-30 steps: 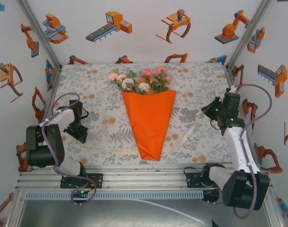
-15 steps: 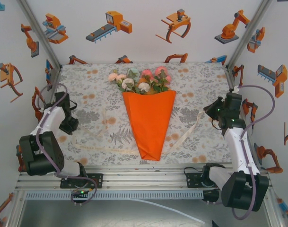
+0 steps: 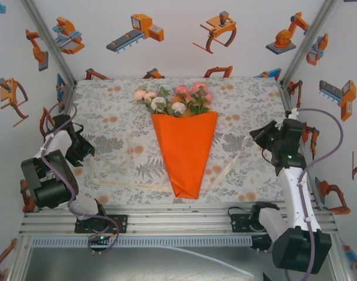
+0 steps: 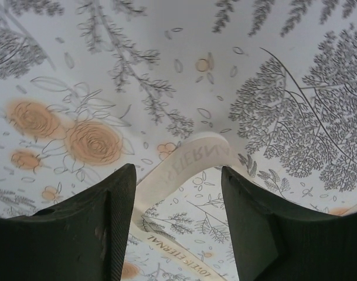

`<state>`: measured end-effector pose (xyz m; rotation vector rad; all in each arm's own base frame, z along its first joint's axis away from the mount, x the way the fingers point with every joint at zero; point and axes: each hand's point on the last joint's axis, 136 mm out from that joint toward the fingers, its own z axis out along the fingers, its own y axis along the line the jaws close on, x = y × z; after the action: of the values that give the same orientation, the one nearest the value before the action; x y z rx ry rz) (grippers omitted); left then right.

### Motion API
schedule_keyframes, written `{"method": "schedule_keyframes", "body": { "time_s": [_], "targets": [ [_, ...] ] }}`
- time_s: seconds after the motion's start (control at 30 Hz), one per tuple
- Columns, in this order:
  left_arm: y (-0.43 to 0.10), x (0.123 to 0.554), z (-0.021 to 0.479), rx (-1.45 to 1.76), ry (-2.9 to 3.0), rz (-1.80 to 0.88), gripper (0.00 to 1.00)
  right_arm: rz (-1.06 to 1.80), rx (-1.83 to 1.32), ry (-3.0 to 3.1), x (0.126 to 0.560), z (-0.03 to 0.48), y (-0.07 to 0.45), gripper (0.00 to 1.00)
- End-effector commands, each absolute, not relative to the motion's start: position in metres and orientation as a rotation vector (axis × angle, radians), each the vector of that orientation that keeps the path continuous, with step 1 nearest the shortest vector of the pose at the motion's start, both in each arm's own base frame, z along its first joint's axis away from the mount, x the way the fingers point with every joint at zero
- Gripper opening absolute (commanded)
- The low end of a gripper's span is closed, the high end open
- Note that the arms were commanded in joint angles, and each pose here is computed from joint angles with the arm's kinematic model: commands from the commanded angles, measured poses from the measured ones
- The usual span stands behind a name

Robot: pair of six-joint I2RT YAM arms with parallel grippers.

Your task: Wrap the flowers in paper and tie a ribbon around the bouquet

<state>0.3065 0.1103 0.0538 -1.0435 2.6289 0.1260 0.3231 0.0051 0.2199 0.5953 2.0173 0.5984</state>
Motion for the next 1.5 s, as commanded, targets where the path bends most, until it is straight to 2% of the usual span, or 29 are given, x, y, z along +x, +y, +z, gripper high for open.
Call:
{"method": "schedule_keyframes", "body": {
  "time_s": [0.0,0.07,0.2,0.3,0.47,0.7,0.8,0.93,1.27,1.47],
  "targets": [
    [0.098,0.315,0.045,-0.838,2.706,0.147,0.55,0.637,0.578,2.003,0.324,0.222,0.009,0.0],
    [0.091,0.318,0.038,-0.791,2.74,0.167,0.53,0.637,0.572,2.006,0.323,0.221,0.01,0.0],
    [0.1,0.313,0.024,-0.788,2.807,0.37,0.37,0.624,0.559,2.025,0.321,0.22,0.012,0.0],
    [0.105,0.313,0.019,-0.79,2.83,0.439,0.32,0.63,0.55,2.019,0.32,0.223,0.014,0.0],
    [0.109,0.326,0.033,-0.83,2.784,0.46,0.0,0.579,0.579,2.006,0.323,0.224,0.005,0.0],
    [0.121,0.402,0.111,-1.019,2.508,0.305,0.0,0.317,0.774,1.905,0.358,0.201,-0.062,0.0],
    [0.103,0.443,0.116,-1.041,2.475,0.094,0.0,0.292,0.782,1.881,0.389,0.191,-0.076,0.0],
    [0.085,0.474,0.115,-1.056,2.419,-0.075,0.0,0.32,0.791,1.871,0.424,0.173,-0.082,0.0],
    [0.086,0.507,0.123,-1.007,2.354,-0.188,0.0,0.324,0.76,1.91,0.462,0.166,-0.088,0.0],
    [0.049,0.491,0.134,-0.978,2.368,-0.38,0.0,0.592,0.626,1.923,0.453,0.201,-0.034,0.0]
  ]
}}
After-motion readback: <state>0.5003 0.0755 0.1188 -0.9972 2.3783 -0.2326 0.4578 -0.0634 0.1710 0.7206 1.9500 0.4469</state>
